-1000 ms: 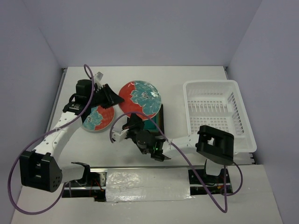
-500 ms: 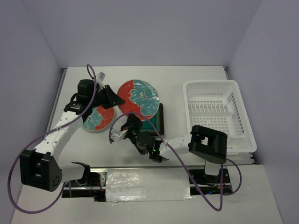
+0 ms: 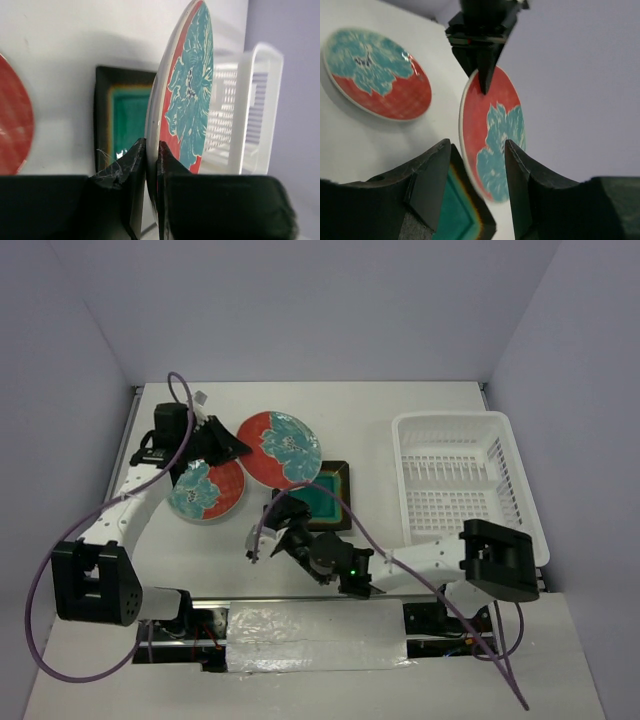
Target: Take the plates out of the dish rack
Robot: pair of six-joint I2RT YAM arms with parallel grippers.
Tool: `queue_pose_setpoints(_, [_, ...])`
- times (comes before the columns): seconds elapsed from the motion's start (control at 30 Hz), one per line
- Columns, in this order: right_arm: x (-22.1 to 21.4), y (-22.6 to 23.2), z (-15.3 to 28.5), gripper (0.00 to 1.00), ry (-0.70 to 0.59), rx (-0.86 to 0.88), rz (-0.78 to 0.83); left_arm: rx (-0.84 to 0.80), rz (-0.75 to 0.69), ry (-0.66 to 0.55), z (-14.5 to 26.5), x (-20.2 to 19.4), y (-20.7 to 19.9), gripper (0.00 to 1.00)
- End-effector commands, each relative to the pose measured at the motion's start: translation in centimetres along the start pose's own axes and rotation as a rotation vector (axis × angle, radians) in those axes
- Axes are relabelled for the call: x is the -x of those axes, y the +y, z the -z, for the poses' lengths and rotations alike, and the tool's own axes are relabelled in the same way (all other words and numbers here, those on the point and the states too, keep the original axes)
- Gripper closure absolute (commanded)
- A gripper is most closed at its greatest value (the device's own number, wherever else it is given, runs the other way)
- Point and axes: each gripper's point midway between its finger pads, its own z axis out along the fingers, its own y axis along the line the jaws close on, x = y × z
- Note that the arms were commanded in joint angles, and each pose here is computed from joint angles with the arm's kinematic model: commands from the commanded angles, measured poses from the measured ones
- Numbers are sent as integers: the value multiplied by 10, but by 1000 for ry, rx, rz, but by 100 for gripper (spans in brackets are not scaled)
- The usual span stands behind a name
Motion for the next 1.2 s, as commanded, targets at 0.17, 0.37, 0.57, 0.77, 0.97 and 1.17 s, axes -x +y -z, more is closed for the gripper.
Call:
queue_pose_setpoints(0.17, [11, -7, 49, 44, 0, -29, -377, -192, 15, -298, 72, 104, -17, 100])
queue_pose_setpoints(0.37, [-6, -11, 82, 43, 28, -37, -593, -42, 132, -397, 96, 108, 72, 100])
queue_pose_setpoints(0.57, [-21, -5, 118, 43, -35, 14, -741, 33, 163, -428, 105, 98, 116, 100])
queue_pose_setpoints(0.77, [-37, -10, 133, 43, -33, -16, -798, 101, 195, -470, 110, 73, 137, 100])
queue_pose_setpoints(0.97, [-35, -14, 139, 43, -60, -4, -839, 145, 224, -458, 105, 53, 159, 100])
queue_pose_setpoints(1.17, [-32, -19, 146, 43, -92, -6, -878, 169, 245, -442, 101, 40, 180, 100])
